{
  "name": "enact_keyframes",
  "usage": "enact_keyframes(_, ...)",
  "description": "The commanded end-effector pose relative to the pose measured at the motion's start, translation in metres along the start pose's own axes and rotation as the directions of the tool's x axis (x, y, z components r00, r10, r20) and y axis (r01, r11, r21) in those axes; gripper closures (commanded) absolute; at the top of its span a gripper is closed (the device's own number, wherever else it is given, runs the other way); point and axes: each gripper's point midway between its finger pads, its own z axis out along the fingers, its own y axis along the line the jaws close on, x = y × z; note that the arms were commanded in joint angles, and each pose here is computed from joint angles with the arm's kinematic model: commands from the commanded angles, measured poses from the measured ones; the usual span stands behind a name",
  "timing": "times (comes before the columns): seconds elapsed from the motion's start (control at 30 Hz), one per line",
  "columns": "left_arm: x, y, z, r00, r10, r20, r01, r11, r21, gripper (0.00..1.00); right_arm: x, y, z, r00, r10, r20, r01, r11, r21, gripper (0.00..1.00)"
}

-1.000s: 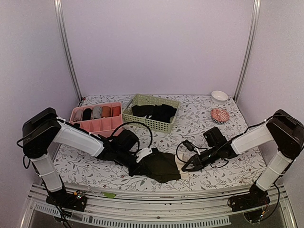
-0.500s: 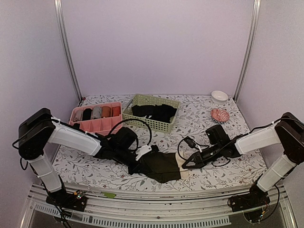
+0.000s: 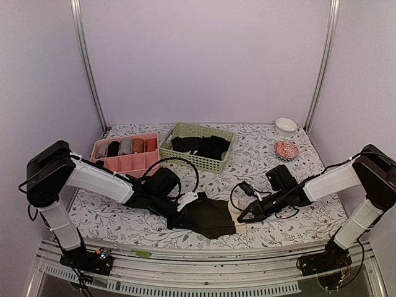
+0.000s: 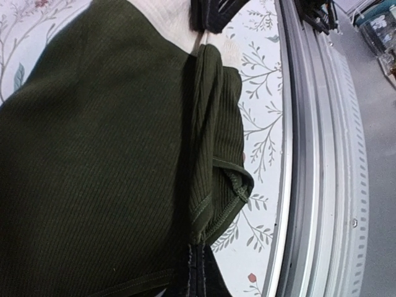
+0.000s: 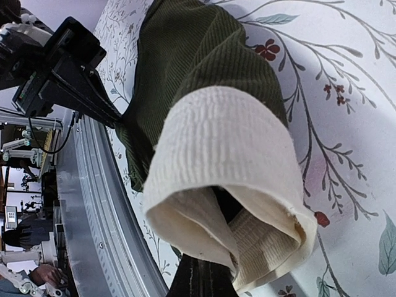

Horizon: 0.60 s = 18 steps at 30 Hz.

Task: Roll the underwear
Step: Fold the underwear at the center of the board.

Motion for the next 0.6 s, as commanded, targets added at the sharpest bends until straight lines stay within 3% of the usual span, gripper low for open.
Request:
enact_keyframes(0.0, -0.014, -0.02, -0.004, 0.998, 0.04, 0.038, -0.042, 0.997, 0.068, 1.0, 0.009, -0.006, 0.002, 0.999, 0.03, -0.027, -0.03, 0.999, 0.028, 1.0)
enact_keyframes(0.43, 0.0, -0.012, 0.009, 1.0, 0.01, -0.006, -0.009, 0.998, 0.059, 1.0, -0.003, 0.01, -0.011, 1.0, -0.007, 0.021, 0.007, 1.0, 0.007, 1.0)
enact_keyframes(0.57, -0.016, -0.018, -0.001, 0.999, 0.03, 0.037, -0.032, 0.998, 0.061, 1.0, -0.008, 0.013, -0.016, 0.999, -0.02, 0.037, 0.02, 0.999, 0.025, 1.0)
